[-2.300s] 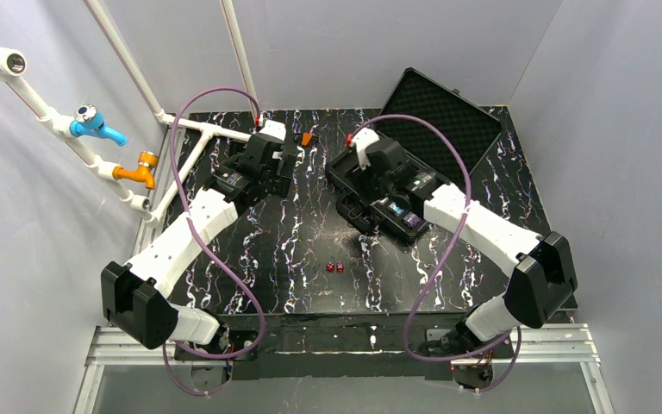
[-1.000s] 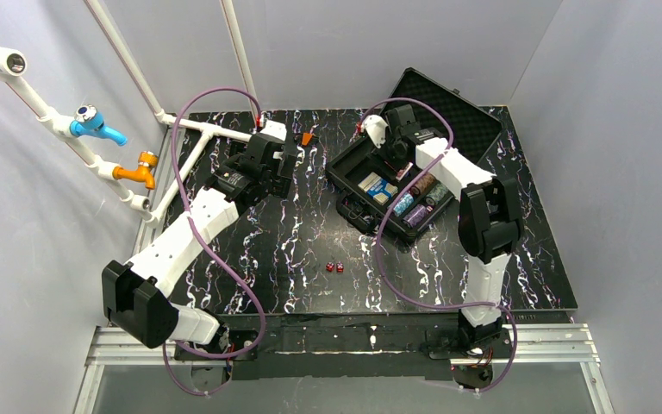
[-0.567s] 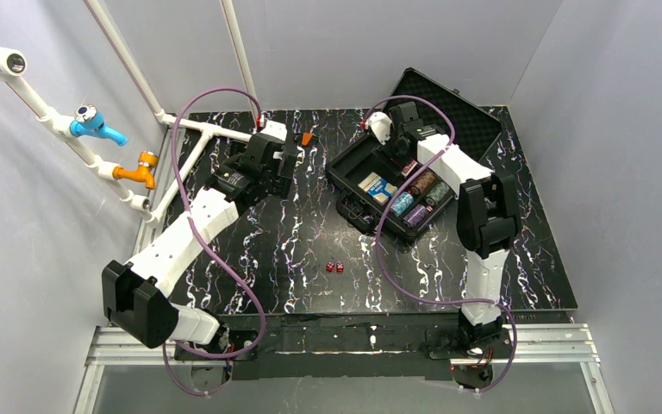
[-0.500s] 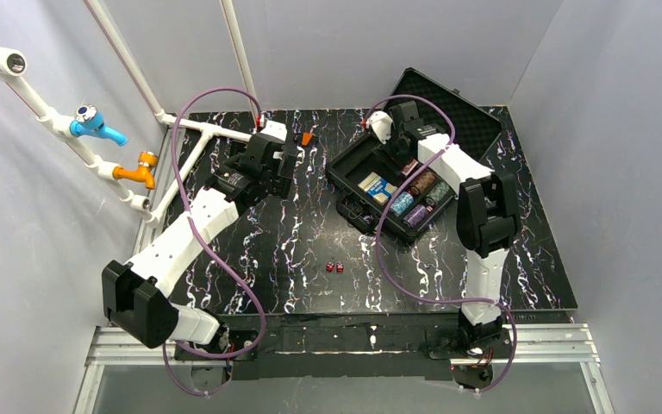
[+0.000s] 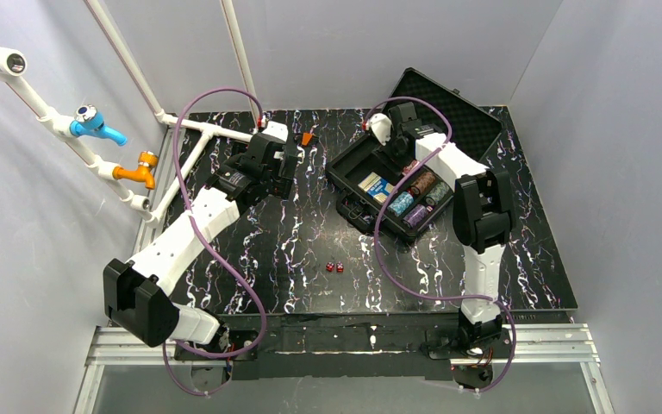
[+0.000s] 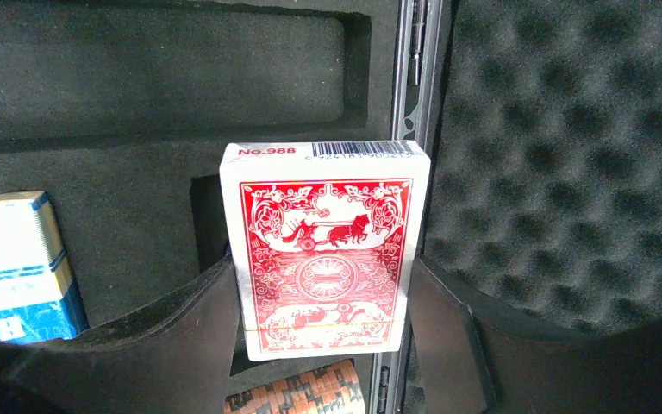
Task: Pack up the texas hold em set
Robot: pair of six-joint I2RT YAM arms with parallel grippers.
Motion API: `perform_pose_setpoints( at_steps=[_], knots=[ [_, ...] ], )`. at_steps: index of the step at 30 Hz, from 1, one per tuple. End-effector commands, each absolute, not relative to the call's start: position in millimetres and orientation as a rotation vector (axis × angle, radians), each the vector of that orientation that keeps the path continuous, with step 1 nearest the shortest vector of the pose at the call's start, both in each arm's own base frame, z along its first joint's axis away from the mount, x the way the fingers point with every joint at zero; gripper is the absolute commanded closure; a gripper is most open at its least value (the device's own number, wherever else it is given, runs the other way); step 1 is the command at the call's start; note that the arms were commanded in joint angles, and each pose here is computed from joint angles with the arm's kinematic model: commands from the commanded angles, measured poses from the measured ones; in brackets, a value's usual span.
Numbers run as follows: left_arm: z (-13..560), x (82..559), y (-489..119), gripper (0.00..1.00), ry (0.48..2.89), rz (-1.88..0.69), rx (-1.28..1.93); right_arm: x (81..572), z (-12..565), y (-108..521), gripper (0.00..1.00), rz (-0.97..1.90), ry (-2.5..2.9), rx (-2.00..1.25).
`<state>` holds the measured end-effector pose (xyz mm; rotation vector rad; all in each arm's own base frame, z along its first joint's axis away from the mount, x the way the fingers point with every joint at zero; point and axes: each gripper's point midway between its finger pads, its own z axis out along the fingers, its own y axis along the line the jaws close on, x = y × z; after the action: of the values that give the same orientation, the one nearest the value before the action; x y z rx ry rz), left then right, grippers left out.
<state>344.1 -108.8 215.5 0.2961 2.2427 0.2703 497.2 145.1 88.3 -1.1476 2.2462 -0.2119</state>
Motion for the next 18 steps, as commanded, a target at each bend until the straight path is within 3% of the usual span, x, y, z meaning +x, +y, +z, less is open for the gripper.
perform_pose_setpoints(
  at_steps=[1, 14, 18],
  knots=[
    [210, 342, -107, 0.01, 2.264, 0.274, 0.296, 499, 95, 142, 0.86, -0.225, 2.267, -1.145],
    [209, 342, -107, 0.01, 2.267, 0.274, 0.300, 485, 85, 139, 0.73, -0.202, 2.354, -1.152],
    [209, 342, -107, 0.01, 2.265, 0.277, 0.297, 484, 87, 141, 0.58, -0.186, 2.351, -1.147]
  ],
)
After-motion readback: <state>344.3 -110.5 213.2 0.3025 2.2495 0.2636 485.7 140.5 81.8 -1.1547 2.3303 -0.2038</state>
